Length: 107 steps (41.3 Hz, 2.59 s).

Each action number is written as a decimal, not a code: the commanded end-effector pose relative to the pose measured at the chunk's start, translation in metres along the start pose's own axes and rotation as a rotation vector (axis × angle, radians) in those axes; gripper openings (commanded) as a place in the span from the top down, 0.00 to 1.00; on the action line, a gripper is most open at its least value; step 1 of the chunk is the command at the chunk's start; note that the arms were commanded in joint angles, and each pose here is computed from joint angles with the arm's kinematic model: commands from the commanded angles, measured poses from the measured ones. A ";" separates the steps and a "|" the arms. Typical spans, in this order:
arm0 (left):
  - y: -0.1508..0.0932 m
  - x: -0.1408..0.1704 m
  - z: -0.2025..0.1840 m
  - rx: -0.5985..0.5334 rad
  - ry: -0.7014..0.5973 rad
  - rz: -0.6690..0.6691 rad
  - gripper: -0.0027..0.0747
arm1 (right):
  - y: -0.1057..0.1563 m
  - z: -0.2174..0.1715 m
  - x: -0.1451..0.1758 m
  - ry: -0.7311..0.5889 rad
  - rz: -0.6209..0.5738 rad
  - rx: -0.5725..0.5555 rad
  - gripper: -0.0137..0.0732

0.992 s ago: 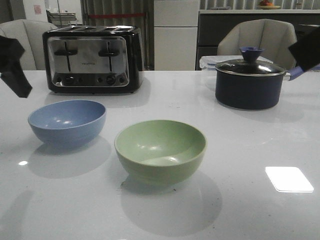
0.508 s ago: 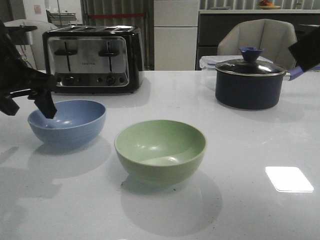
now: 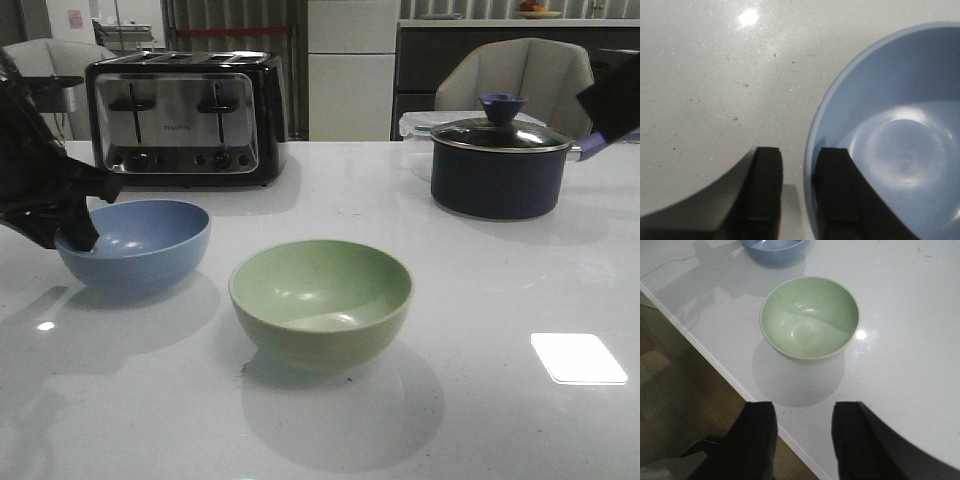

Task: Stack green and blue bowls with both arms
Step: 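Lower the left gripper and grasp the light blue bowl's rim, then lift the blue bowl with the left gripper over the green bowl, then lower the blue bowl into the green bowl, release, raise left gripper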

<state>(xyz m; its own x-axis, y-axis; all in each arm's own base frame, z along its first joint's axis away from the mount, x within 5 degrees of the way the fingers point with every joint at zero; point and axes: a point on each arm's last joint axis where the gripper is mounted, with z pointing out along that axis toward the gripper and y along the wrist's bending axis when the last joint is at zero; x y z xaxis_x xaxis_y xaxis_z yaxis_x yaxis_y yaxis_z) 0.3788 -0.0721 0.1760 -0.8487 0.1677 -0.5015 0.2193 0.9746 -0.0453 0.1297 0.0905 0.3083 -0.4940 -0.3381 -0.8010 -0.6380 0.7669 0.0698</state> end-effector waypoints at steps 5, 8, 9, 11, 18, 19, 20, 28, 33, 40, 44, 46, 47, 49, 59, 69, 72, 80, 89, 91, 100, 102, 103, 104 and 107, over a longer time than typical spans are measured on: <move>-0.004 -0.020 -0.029 0.003 -0.115 0.003 0.84 | -0.001 -0.005 -0.013 -0.082 -0.013 0.019 0.38; -0.005 -0.021 -0.040 0.006 -0.124 0.005 0.85 | -0.001 -0.005 -0.013 -0.082 -0.013 0.019 0.38; -0.005 -0.023 -0.046 0.008 -0.135 0.004 0.85 | -0.001 -0.005 -0.013 -0.082 -0.013 0.019 0.38; -0.007 -0.024 -0.055 0.014 -0.144 -0.002 0.85 | -0.001 -0.005 -0.013 -0.082 -0.013 0.019 0.38; -0.024 -0.032 -0.100 0.058 -0.176 0.066 0.85 | -0.001 -0.005 -0.013 -0.082 -0.013 0.019 0.38; -0.028 -0.033 -0.104 0.070 -0.165 0.083 0.85 | -0.001 -0.005 -0.013 -0.082 -0.013 0.019 0.38; -0.033 -0.035 -0.109 0.081 -0.155 0.095 0.85 | -0.001 -0.005 -0.013 -0.082 -0.013 0.019 0.38; -0.083 -0.046 -0.137 0.185 -0.130 0.207 0.85 | -0.001 -0.005 -0.013 -0.082 -0.013 0.019 0.38; -0.116 -0.046 -0.142 0.249 -0.172 0.259 0.85 | -0.001 -0.005 -0.013 -0.082 -0.013 0.019 0.38; -0.151 -0.038 -0.139 0.309 -0.166 0.327 0.85 | -0.001 -0.005 -0.013 -0.082 -0.013 0.019 0.38; -0.165 -0.033 -0.129 0.326 -0.148 0.355 0.85 | -0.001 -0.005 -0.013 -0.082 -0.013 0.019 0.38; -0.170 -0.032 -0.123 0.330 -0.135 0.362 0.85 | -0.001 -0.005 -0.013 -0.082 -0.013 0.019 0.38; -0.172 -0.031 -0.120 0.332 -0.132 0.367 0.85 | -0.001 -0.005 -0.013 -0.082 -0.013 0.019 0.38; -0.175 -0.030 -0.114 0.332 -0.123 0.370 0.85 | -0.001 -0.005 -0.013 -0.082 -0.013 0.019 0.38; -0.180 -0.024 -0.080 0.326 -0.043 0.364 0.85 | -0.001 -0.005 -0.013 -0.082 -0.013 0.019 0.38; -0.181 -0.021 -0.058 0.308 -0.016 0.372 0.85 | -0.001 -0.005 -0.013 -0.082 -0.013 0.019 0.38; -0.181 -0.021 -0.057 0.307 -0.013 0.372 0.85 | -0.001 -0.005 -0.013 -0.082 -0.013 0.019 0.38; -0.181 -0.020 -0.057 0.307 -0.009 0.372 0.69 | -0.001 -0.005 -0.013 -0.082 -0.013 0.019 0.38; -0.179 -0.024 -0.072 0.305 -0.041 0.383 0.46 | -0.001 -0.005 -0.013 -0.082 -0.013 0.019 0.38; -0.177 -0.026 -0.083 0.300 -0.070 0.393 0.46 | -0.001 -0.005 -0.013 -0.082 -0.013 0.019 0.38; -0.168 -0.027 -0.145 0.307 -0.162 0.416 0.46 | -0.001 -0.005 -0.013 -0.082 -0.013 0.019 0.38; -0.166 -0.023 -0.157 0.312 -0.183 0.418 0.46 | -0.001 -0.005 -0.013 -0.082 -0.013 0.019 0.38; -0.165 -0.020 -0.165 0.318 -0.201 0.421 0.46 | -0.001 -0.005 -0.013 -0.082 -0.013 0.019 0.38; -0.165 -0.016 -0.170 0.322 -0.206 0.426 0.46 | -0.001 -0.005 -0.013 -0.082 -0.013 0.019 0.38; -0.164 -0.003 -0.187 0.337 -0.232 0.439 0.46 | -0.001 -0.005 -0.013 -0.082 -0.013 0.019 0.38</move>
<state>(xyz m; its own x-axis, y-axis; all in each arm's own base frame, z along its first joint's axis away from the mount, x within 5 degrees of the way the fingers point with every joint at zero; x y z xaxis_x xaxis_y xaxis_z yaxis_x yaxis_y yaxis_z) 0.2785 -0.2102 0.3129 -0.5985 0.5163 -0.6125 0.6812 0.7304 -0.0499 0.1297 0.0905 0.3083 -0.4940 -0.3381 -0.8010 -0.6380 0.7669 0.0698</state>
